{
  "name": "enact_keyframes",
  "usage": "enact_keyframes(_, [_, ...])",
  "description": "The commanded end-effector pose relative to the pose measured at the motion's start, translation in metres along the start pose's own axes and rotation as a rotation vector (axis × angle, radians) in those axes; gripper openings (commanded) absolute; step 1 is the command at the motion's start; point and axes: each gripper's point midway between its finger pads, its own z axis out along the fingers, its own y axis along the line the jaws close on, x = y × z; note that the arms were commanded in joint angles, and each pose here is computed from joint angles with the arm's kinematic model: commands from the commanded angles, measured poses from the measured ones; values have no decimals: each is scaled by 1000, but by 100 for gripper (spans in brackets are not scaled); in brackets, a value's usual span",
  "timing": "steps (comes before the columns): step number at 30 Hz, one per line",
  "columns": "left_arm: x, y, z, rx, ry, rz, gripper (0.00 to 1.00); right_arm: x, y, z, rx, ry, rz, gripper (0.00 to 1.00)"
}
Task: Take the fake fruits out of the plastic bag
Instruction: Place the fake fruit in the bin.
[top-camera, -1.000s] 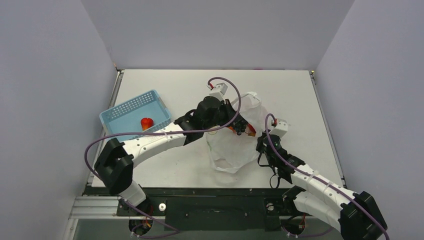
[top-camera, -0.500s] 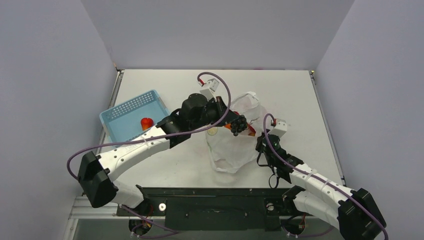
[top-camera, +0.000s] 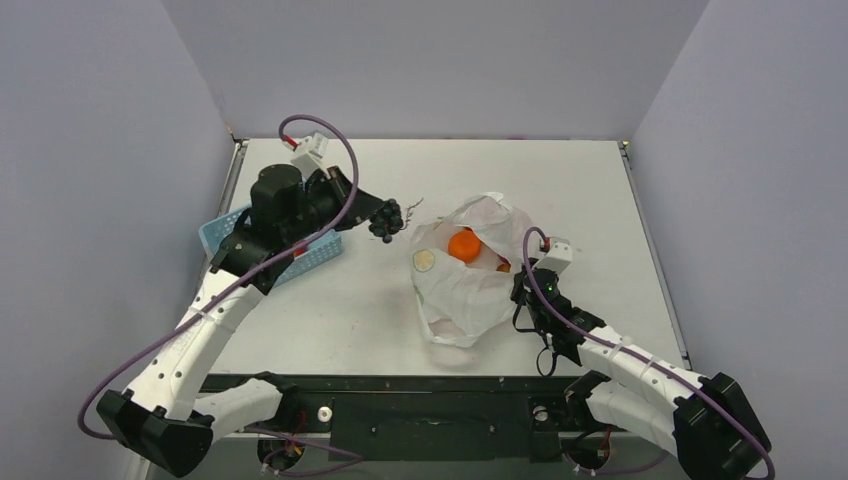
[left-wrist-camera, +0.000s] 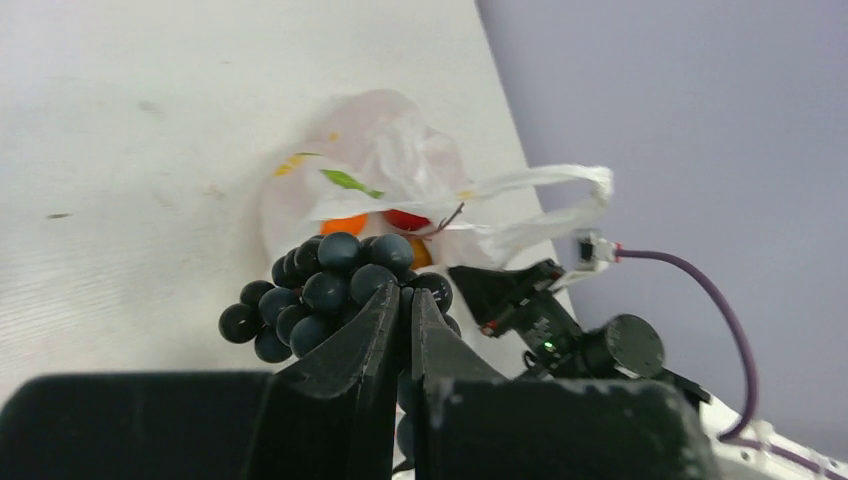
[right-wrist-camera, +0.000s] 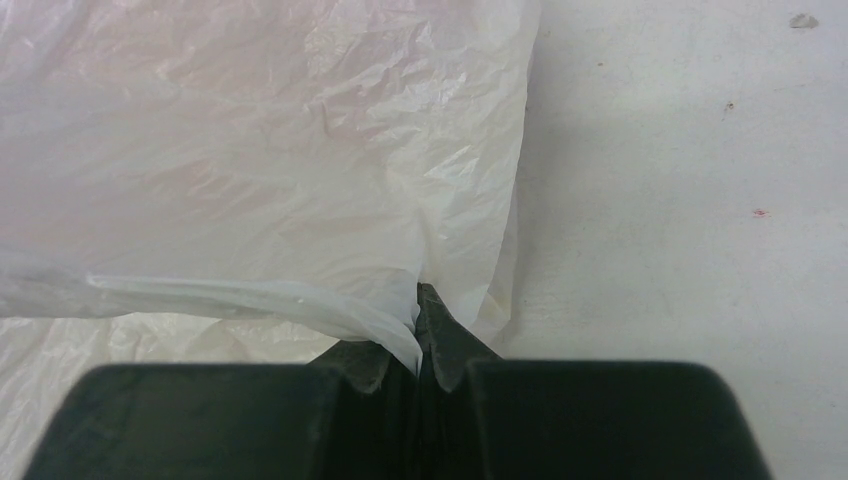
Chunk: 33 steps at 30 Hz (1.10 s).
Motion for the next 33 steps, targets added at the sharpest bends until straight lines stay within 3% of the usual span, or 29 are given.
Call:
enact_keyframes(1, [2,47,-24,-127,94,57,0,-20,11,3,-26,-58,18,0])
enact_keyframes(8, [-42,129,-35,-372,41,113,0,-18,12,4,-30,-49,15,0])
enact_keyframes(17, [-94,217,-17,-531,-91,117,0,-12,20,7,-60,-17,21,0])
enact_keyframes(30, [-130,304,42,-620,-46,99,0,-3,24,12,-75,14,15,0])
enact_keyframes(33, [-120,320,50,-635,-8,76,0,-2,23,14,-63,23,4,0])
